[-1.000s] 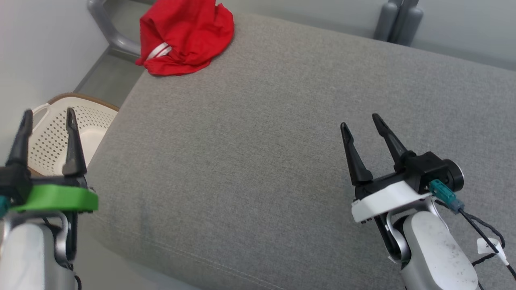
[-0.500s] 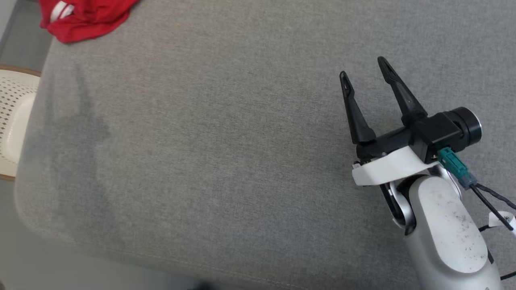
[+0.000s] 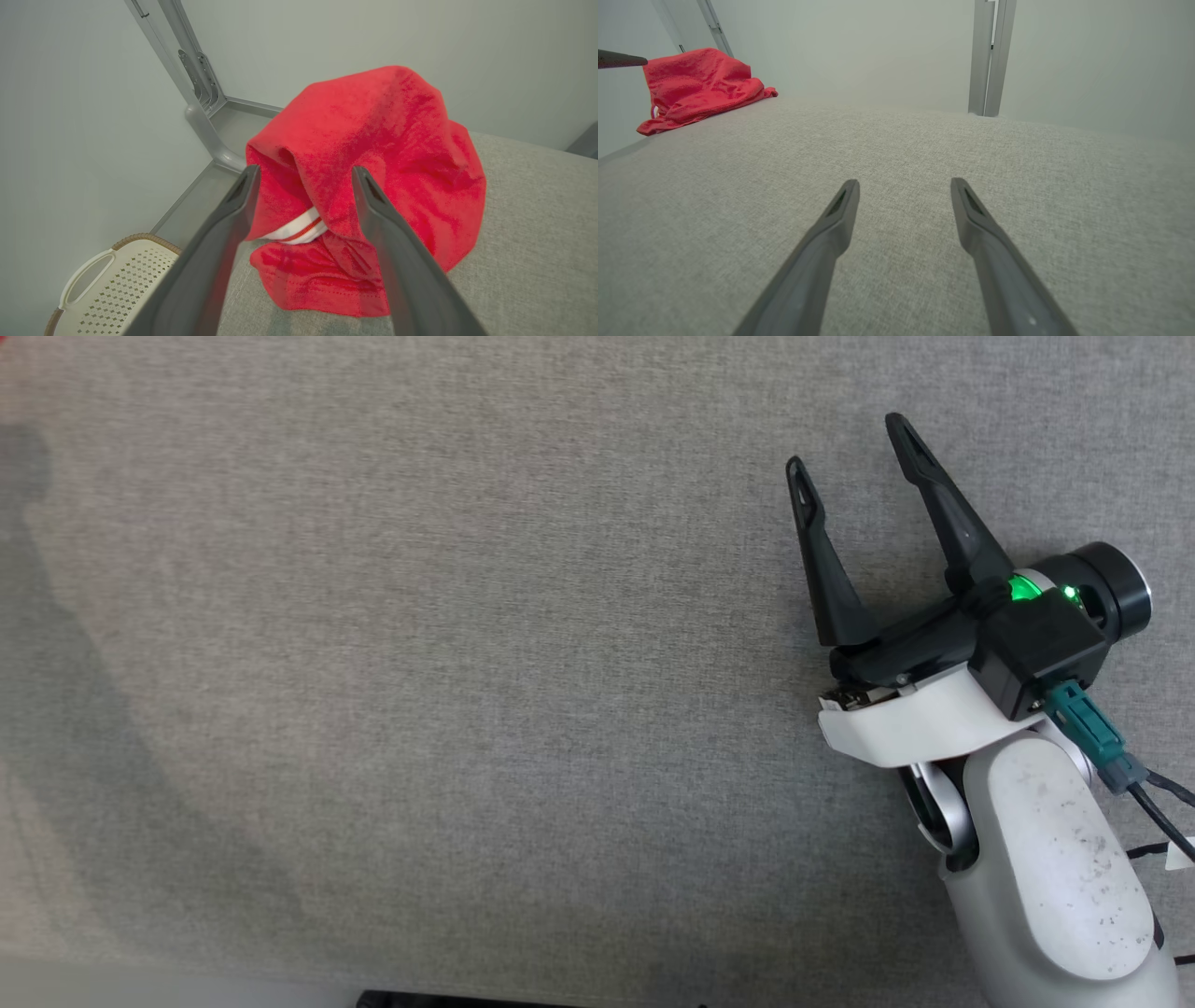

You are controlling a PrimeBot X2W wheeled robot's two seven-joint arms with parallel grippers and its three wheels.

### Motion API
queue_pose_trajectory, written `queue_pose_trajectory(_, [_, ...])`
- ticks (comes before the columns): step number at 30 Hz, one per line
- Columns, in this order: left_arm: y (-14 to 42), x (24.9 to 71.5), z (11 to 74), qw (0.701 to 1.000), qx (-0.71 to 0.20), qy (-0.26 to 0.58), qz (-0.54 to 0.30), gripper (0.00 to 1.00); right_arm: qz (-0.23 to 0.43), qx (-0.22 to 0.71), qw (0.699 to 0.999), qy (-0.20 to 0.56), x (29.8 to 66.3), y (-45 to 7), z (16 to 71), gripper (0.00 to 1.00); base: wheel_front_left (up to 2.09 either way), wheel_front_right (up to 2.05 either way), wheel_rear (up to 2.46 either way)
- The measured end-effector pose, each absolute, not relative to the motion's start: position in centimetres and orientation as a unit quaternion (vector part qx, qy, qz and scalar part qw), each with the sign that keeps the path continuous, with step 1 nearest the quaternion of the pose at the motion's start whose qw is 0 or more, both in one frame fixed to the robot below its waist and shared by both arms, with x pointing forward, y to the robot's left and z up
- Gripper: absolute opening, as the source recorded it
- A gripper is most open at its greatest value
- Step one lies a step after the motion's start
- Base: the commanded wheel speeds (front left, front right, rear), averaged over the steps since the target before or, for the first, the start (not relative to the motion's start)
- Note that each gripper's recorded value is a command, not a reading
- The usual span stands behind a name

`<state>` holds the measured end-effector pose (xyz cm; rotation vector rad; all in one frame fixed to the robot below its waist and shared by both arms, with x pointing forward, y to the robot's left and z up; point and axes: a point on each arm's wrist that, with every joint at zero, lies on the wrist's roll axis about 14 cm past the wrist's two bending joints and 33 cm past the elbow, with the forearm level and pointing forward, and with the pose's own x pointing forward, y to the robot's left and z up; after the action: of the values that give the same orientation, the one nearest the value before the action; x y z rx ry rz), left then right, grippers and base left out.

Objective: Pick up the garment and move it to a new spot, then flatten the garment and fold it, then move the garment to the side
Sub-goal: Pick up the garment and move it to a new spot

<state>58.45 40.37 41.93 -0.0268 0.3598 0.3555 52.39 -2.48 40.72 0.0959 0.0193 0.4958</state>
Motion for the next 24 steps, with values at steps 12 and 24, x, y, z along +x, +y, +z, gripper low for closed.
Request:
queue_pose_trajectory(12, [39.6, 60.2, 38.6, 0.971, -0.014, 0.158, 0.18, 0.0, 0.233, 0.047, 0.971, 0.013, 52.7, -3.3, 39.6, 1.0, 0.0, 0.0, 0.0])
queue_pose_trajectory(24, [37.8, 62.1, 45.8, 0.987, 0.021, 0.083, 0.133, 0.0, 0.23, 0.047, 0.972, 0.003, 51.8, -3.7, 41.6, 1.0, 0.0, 0.0, 0.0])
